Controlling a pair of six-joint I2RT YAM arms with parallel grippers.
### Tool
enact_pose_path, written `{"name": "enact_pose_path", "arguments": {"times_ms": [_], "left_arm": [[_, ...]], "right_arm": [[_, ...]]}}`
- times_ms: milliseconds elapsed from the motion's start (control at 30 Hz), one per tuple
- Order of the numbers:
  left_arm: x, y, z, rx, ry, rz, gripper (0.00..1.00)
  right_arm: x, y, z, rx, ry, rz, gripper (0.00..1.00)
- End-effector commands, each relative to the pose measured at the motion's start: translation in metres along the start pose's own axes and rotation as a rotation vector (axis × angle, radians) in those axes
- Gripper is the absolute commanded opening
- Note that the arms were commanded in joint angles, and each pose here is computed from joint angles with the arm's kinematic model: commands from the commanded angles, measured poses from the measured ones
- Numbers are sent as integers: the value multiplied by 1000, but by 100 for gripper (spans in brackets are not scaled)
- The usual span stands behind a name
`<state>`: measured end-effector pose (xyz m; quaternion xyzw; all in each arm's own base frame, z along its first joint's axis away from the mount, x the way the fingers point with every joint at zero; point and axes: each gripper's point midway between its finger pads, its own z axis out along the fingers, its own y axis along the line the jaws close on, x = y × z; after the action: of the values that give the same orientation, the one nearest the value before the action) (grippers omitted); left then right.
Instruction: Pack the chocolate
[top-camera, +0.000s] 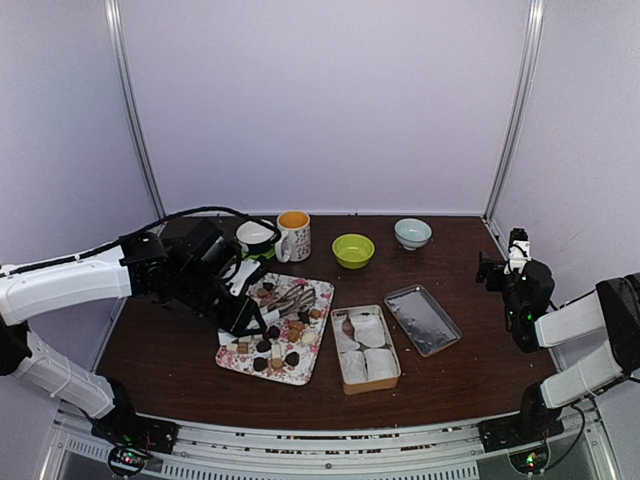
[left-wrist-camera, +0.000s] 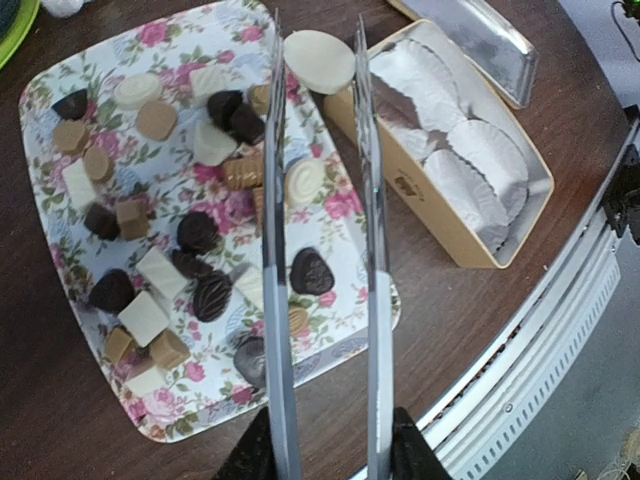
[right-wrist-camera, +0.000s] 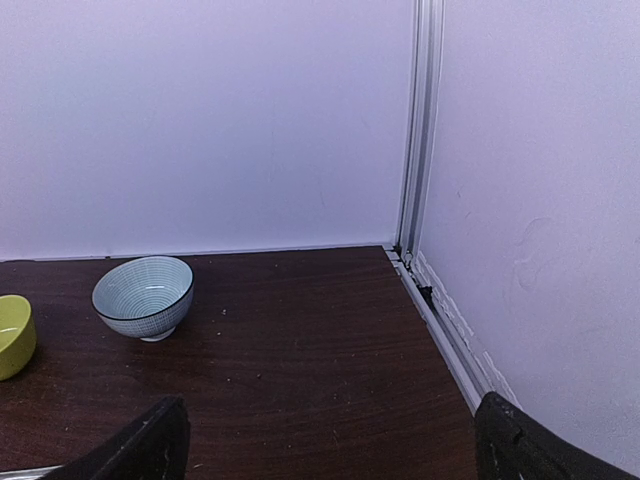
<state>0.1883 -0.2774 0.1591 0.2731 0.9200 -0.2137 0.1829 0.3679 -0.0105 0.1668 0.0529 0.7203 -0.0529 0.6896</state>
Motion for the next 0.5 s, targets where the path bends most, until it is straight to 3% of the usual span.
{"name": "enact_pose_path", "arguments": {"times_ms": [0,267,467], "left_arm": [[-27,-41,-1,138,-107,102,25],[-32,-76,35,150,-59,215,25],[-36,-81,45,145,-50,234,25]], "right_arm": [[-7,-5,3,22,-18,12,100],[-6,-5,3,23,-17,12,100],[-7,-5,3,23,-17,12,100]]}}
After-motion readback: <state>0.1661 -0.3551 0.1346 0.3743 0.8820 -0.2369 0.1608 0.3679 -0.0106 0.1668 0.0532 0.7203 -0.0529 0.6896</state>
